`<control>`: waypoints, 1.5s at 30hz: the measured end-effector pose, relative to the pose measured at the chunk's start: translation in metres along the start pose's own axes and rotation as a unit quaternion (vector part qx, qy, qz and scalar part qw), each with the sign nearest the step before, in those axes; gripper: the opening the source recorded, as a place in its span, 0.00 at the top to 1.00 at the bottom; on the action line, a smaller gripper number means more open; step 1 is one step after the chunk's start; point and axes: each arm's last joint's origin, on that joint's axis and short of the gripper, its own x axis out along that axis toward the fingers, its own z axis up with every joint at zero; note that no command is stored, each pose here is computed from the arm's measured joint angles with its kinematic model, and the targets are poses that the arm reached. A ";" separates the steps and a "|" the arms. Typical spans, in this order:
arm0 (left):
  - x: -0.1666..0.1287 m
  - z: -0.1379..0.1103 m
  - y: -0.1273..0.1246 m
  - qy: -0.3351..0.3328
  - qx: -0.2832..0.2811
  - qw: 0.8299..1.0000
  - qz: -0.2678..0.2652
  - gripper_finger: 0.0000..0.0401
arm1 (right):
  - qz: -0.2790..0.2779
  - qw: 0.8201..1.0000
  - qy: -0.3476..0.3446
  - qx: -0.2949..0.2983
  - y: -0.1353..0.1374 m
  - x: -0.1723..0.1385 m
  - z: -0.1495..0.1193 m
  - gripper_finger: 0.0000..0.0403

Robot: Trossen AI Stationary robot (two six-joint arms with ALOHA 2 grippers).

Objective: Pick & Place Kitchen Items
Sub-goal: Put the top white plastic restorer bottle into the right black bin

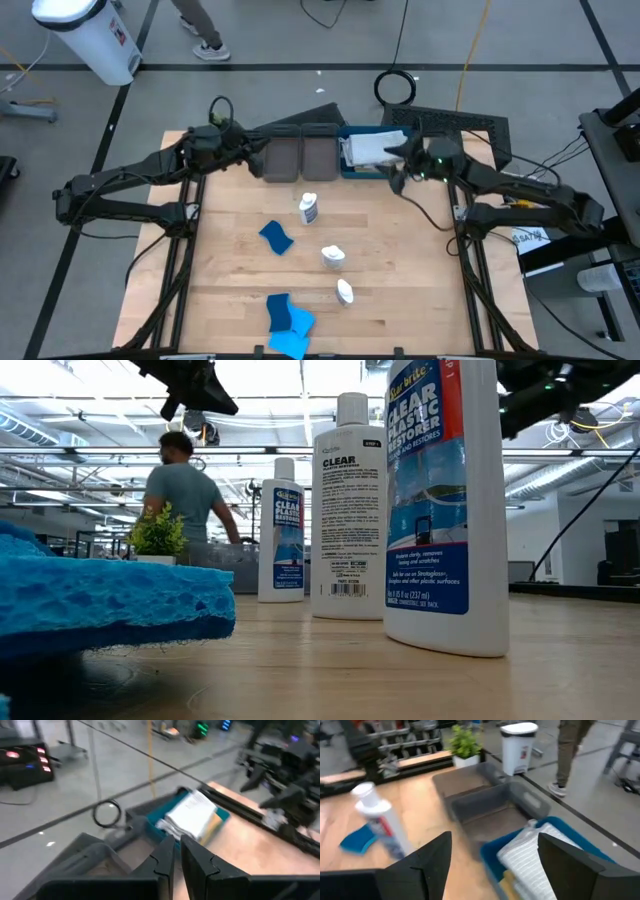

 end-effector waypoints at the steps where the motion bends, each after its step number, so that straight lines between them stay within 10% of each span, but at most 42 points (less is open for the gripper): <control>1: 0.000 -0.001 -0.001 0.007 0.003 1.000 -0.011 0.92 | 0.005 1.000 -0.001 -0.005 0.002 -0.003 -0.004 0.37; 13: -0.006 -0.084 -0.002 -0.038 0.013 0.996 -0.081 0.92 | 0.051 0.997 -0.052 0.000 0.016 -0.023 -0.038 0.39; 19: -0.006 -0.149 -0.004 -0.086 -0.037 0.975 -0.202 0.92 | 0.060 0.995 -0.078 -0.011 0.019 -0.023 -0.038 0.40; 26: -0.005 -0.198 -0.028 -0.020 -0.020 0.961 -0.274 0.92 | 0.074 0.994 -0.085 -0.013 0.024 -0.021 -0.038 0.40; 33: 0.022 -0.209 -0.060 0.016 0.014 0.982 -0.188 0.87 | 0.083 0.993 -0.080 -0.012 0.027 -0.019 -0.039 0.40; 45: 0.068 -0.238 -0.086 0.091 0.031 0.986 -0.133 0.48 | 0.083 0.993 -0.080 -0.014 0.027 -0.019 -0.039 0.40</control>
